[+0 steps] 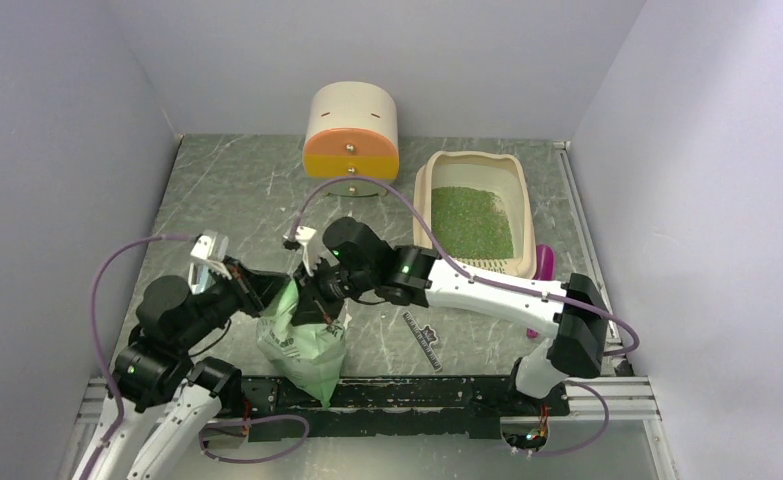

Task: Fill the litter box with clean litter
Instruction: Close the cat litter bag at the center of the board.

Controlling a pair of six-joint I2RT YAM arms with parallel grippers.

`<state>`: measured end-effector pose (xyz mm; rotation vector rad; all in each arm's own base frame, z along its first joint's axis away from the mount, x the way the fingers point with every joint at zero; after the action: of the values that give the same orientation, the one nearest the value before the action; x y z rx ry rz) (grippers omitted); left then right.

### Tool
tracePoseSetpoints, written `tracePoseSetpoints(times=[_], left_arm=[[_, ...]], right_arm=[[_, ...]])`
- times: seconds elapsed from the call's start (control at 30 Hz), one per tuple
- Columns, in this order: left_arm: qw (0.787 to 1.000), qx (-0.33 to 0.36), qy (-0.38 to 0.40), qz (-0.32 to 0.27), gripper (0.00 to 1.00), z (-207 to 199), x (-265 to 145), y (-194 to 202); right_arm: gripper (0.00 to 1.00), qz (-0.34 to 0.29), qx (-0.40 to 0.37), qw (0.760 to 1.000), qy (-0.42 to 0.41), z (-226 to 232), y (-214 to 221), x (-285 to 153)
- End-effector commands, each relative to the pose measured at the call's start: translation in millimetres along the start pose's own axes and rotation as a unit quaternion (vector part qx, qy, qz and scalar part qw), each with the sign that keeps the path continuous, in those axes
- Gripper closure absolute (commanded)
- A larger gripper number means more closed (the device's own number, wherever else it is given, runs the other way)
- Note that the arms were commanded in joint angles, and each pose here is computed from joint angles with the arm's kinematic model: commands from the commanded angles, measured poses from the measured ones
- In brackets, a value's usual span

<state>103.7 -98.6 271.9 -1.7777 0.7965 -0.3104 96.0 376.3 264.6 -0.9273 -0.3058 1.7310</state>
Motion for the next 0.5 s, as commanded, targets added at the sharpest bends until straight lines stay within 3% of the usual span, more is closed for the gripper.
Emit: tracePoseSetpoints(times=[0.0, 0.2, 0.3, 0.37, 0.47], left_arm=[[0.997, -0.072, -0.016, -0.013, 0.95, -2.0, -11.9, 10.7], [0.996, -0.073, -0.041, -0.017, 0.95, -0.4, -21.1, 10.4], [0.996, -0.075, -0.035, -0.008, 0.95, -0.7, -19.7, 13.8], [0.996, -0.088, -0.031, -0.007, 0.95, -1.5, -19.7, 16.4], [0.993, -0.118, -0.025, -0.01, 0.95, -2.9, -21.1, 22.6]], right_arm=[[1.0, -0.042, -0.111, 0.991, -0.067, 45.2, -51.8, -12.7], [1.0, -0.016, -0.121, 0.992, -0.043, 44.8, -74.0, 1.3], [1.0, -0.026, -0.084, 0.996, -0.02, 36.9, -61.8, -2.2], [0.9, -0.029, -0.044, 0.999, 0.003, 20.9, -38.3, -4.5], [0.64, -0.04, -0.002, 0.999, 0.018, 8.0, -12.0, -13.9]])
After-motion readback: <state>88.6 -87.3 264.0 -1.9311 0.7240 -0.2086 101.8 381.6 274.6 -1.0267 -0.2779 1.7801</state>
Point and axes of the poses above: each gripper's point midway between its finger pads, its own x axis out along the fingers, its own z axis along the line the jaws close on, y = z × x, the point moved 8 cm from there along -x, back along the fingers, and after that the axes turned 12 degrees about x, right-handed, at the moved point
